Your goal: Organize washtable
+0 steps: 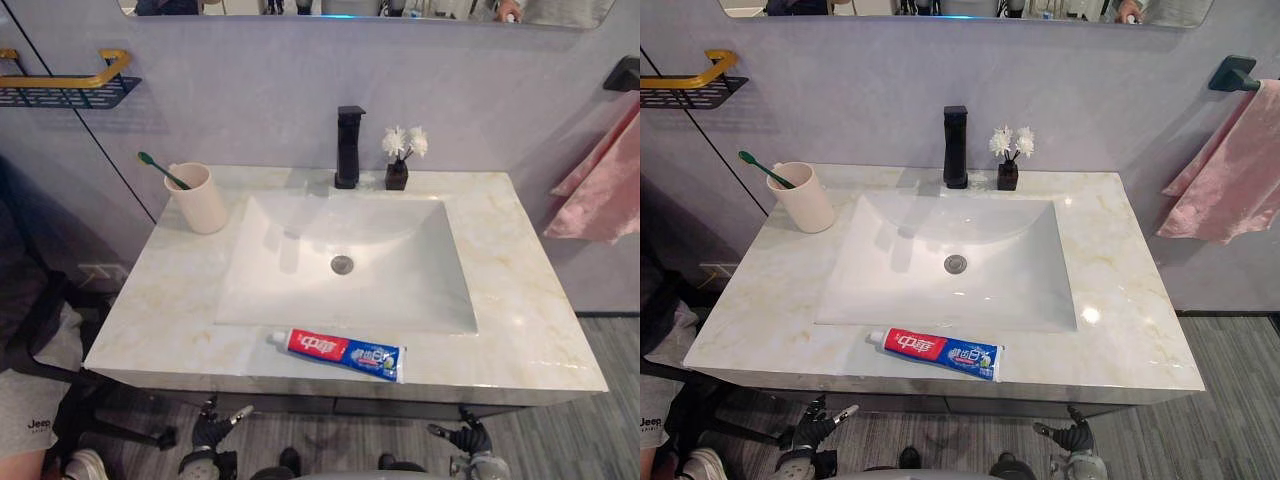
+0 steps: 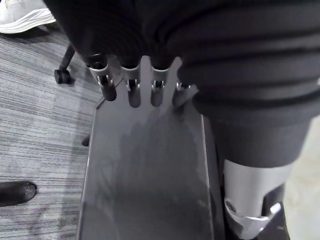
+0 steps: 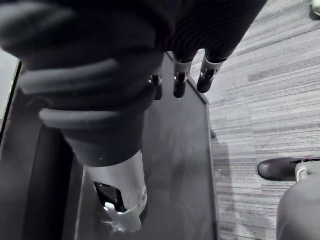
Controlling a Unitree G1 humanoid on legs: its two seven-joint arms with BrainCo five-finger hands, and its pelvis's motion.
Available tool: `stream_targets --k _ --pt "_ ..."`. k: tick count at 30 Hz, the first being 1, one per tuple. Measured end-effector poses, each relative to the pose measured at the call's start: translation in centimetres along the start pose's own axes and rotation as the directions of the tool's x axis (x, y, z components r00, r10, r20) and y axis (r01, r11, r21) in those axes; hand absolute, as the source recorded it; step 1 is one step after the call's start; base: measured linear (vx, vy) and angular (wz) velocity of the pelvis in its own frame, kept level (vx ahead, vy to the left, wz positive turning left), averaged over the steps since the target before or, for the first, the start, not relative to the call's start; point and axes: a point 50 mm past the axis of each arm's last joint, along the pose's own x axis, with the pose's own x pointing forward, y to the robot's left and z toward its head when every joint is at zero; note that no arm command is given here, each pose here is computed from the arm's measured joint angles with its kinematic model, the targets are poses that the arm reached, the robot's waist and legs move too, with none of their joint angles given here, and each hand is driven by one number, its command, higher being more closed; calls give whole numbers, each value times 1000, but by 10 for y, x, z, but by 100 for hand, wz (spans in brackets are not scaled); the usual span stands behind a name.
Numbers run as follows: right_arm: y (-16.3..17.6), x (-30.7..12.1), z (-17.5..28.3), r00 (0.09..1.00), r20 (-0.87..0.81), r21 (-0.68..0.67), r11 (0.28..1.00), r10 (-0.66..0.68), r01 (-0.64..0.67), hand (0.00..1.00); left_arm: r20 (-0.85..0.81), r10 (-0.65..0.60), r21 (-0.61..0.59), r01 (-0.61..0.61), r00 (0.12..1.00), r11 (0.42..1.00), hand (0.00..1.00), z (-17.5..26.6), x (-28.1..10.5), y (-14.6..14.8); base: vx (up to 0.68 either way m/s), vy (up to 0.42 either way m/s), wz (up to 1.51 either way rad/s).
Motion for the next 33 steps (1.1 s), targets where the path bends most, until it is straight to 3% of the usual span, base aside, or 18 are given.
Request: stream_targets --k 12,14,19,21,24,27,30,32,33 --pt "-23 -1 -5 996 -23 120 989 -84 86 0 -25 -41 -70 39 999 997 0 -5 -2 -3 -51 -9 9" --pt "-31 -1 -3 994 -16 115 988 -104 105 0 -36 13 -98 -17 999 995 0 -7 -1 11 -109 -12 15" --pt "-52 1 5 989 21 93 985 -149 146 0 -95 248 -89 -257 964 962 0 -19 -7 89 -62 -24 11" --pt "-56 0 4 987 21 86 984 -158 155 0 -63 323 -90 -328 944 940 0 -11 -9 113 5 -18 7" --pt "-61 -6 0 988 28 75 986 -154 152 0 132 436 -117 -423 890 899 0 34 -17 146 46 -27 15" --pt "-66 -13 -8 986 17 70 984 -165 163 0 420 498 -167 -474 759 864 0 106 -35 167 78 -32 13" --pt "-71 -16 -13 983 7 72 981 -181 180 0 686 496 -192 -525 532 829 0 176 -72 173 78 -33 11" --pt "-76 -20 -14 980 17 64 979 -197 196 0 845 434 -217 -541 314 813 0 221 -105 160 40 -18 7" --pt "-77 -20 -14 979 21 63 978 -201 199 0 875 407 -219 -536 262 815 0 232 -113 155 7 -20 7"
